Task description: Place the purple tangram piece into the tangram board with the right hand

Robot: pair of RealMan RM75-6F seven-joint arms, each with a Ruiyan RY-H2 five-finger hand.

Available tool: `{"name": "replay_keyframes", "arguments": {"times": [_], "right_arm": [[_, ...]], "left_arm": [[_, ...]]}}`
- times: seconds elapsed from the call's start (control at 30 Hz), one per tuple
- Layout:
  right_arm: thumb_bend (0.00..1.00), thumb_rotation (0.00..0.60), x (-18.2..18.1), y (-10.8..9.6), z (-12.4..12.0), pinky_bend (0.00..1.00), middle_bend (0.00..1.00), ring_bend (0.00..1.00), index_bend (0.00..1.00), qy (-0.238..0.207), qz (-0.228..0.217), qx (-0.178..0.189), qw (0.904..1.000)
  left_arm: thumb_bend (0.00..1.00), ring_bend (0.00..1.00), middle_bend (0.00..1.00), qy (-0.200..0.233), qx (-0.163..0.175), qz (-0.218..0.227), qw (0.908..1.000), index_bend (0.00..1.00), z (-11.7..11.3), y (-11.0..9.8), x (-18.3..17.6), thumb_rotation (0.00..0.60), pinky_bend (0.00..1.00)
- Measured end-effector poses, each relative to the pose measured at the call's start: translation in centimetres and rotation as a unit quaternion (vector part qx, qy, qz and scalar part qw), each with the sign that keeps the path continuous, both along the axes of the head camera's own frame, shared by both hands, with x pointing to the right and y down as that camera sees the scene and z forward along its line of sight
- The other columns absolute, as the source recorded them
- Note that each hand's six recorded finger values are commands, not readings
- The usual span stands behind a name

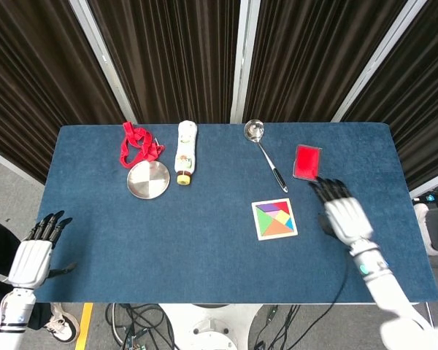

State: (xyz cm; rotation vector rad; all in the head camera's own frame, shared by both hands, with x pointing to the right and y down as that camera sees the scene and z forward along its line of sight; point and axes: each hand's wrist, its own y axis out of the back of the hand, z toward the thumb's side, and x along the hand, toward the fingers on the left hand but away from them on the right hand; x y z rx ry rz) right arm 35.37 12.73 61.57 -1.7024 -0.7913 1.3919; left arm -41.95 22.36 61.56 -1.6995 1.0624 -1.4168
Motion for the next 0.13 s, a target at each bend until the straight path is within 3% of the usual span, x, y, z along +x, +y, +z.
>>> {"name": "replay_keyframes", "arguments": {"times": [0.13], "right_arm": [[0.29,0.6,4.3,4.9,-2.1,0.0,0.0,0.0,0.0,0.019,0.047,0.042,0.9979]], "left_arm": [[0.03,0.0,0.05,-0.007,0.004,0.0,1.0,0.14,-0.2,0.0,-0.1,0.6,0.14]]}}
